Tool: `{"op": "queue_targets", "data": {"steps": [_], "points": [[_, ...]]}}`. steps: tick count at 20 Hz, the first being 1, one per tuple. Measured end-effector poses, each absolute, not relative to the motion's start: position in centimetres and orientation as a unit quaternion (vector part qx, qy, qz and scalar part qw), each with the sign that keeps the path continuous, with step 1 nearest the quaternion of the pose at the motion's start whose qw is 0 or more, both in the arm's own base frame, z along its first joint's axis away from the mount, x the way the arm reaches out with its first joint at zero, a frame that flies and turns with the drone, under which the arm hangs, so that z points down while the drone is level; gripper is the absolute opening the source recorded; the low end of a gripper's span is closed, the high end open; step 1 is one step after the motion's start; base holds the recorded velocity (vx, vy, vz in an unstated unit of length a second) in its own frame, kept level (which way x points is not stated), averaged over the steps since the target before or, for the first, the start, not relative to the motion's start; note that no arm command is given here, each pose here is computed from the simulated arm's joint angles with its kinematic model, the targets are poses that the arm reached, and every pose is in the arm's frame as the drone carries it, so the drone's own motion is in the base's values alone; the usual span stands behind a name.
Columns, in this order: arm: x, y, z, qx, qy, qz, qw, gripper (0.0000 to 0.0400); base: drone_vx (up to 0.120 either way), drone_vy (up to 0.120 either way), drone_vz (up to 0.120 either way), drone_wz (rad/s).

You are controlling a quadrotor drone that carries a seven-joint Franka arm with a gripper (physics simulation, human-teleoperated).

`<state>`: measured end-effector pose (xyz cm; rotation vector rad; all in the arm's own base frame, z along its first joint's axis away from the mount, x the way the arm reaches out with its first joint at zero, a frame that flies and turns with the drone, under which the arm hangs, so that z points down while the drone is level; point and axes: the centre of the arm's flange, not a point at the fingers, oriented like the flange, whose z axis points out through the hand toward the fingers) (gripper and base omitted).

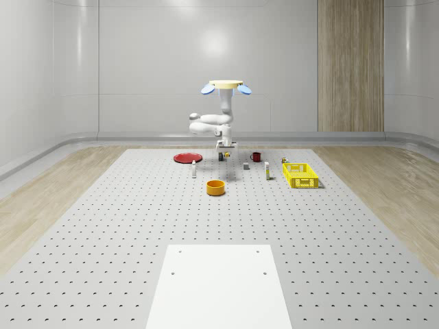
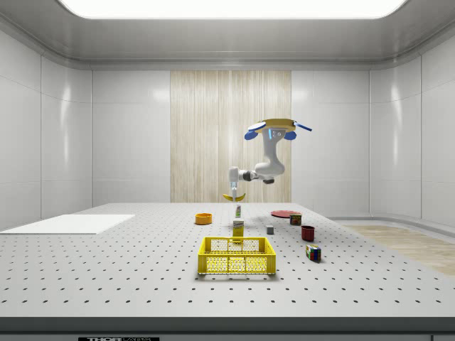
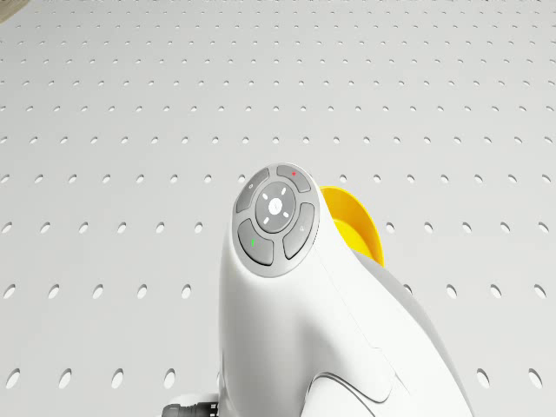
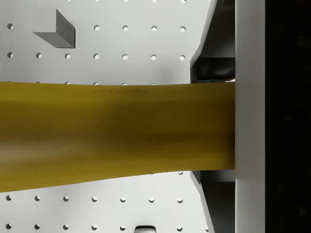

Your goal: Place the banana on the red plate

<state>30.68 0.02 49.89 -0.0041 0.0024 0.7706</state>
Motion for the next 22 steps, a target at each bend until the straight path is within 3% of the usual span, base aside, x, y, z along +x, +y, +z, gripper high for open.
{"op": "queue_targets", "data": {"steps": [6, 12, 22], "points": [[30.68, 0.01, 49.88, -0.002, 0.001, 0.376, 0.927, 0.0192, 0.0, 0.0, 0.12, -0.017], [30.68, -0.1, 49.88, -0.002, 0.001, 0.34, 0.94, 0.0192, 0.0, 0.0, 0.0, -0.3], [30.69, -0.13, 49.88, -0.002, 0.002, 0.218, 0.976, 0.0192, 0.0, 0.0, 0.0, -0.3]]}}
